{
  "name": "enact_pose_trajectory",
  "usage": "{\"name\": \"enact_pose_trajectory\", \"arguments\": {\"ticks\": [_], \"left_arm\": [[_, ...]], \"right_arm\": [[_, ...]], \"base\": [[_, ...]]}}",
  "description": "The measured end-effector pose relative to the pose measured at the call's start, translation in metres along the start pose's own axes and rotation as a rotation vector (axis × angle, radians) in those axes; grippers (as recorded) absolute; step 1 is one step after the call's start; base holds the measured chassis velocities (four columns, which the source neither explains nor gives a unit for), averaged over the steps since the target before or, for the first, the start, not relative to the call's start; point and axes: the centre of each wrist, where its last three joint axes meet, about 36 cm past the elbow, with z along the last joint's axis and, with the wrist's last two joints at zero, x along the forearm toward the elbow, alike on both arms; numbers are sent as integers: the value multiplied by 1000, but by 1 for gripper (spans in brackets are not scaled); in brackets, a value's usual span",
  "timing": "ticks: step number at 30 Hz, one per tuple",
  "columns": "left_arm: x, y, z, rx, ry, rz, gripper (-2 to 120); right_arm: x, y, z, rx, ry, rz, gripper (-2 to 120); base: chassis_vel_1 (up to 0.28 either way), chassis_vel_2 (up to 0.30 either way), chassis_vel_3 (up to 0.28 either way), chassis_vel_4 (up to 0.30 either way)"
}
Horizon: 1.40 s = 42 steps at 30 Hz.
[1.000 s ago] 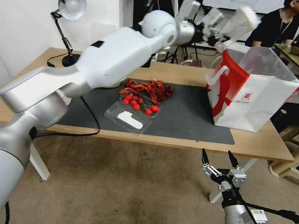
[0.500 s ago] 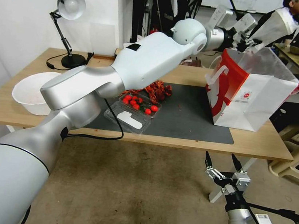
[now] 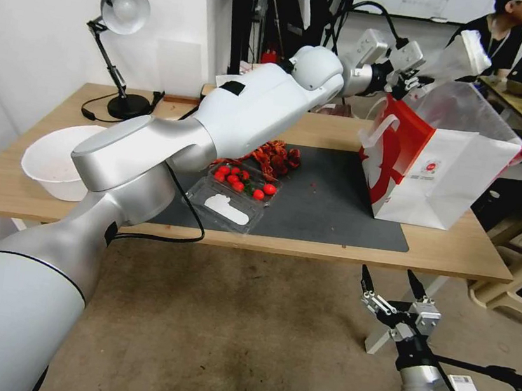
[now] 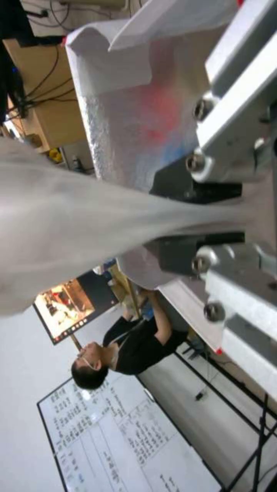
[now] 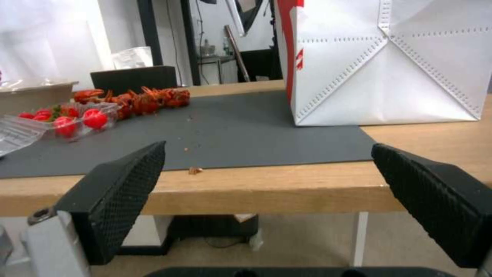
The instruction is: Pick up the trash from the table and place it into the takeout bag.
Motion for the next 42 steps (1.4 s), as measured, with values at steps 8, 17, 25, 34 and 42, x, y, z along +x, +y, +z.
{"name": "enact_pose_trajectory", "arguments": {"ticks": [8, 17, 25, 34, 42], "left_arm": [[-1, -1, -1, -2, 0, 4, 40], [-2, -3, -5, 8, -8, -4, 74], [-6, -14, -11, 15, -21, 19, 99], [16, -43, 5, 77, 35, -287, 100], [35, -68, 17, 162, 66, -552, 100]], "right_arm": [[0, 0, 0, 0, -3, -1, 100], [0, 1, 1, -3, -4, -3, 100], [0, 2, 2, -6, -4, -5, 100], [-1, 2, 3, -6, -4, -5, 100], [-2, 3, 4, -7, -3, -9, 100]], "base": [[0, 0, 0, 0], [0, 0, 0, 0], [0, 0, 0, 0], [0, 0, 0, 0], [0, 0, 0, 0]]}}
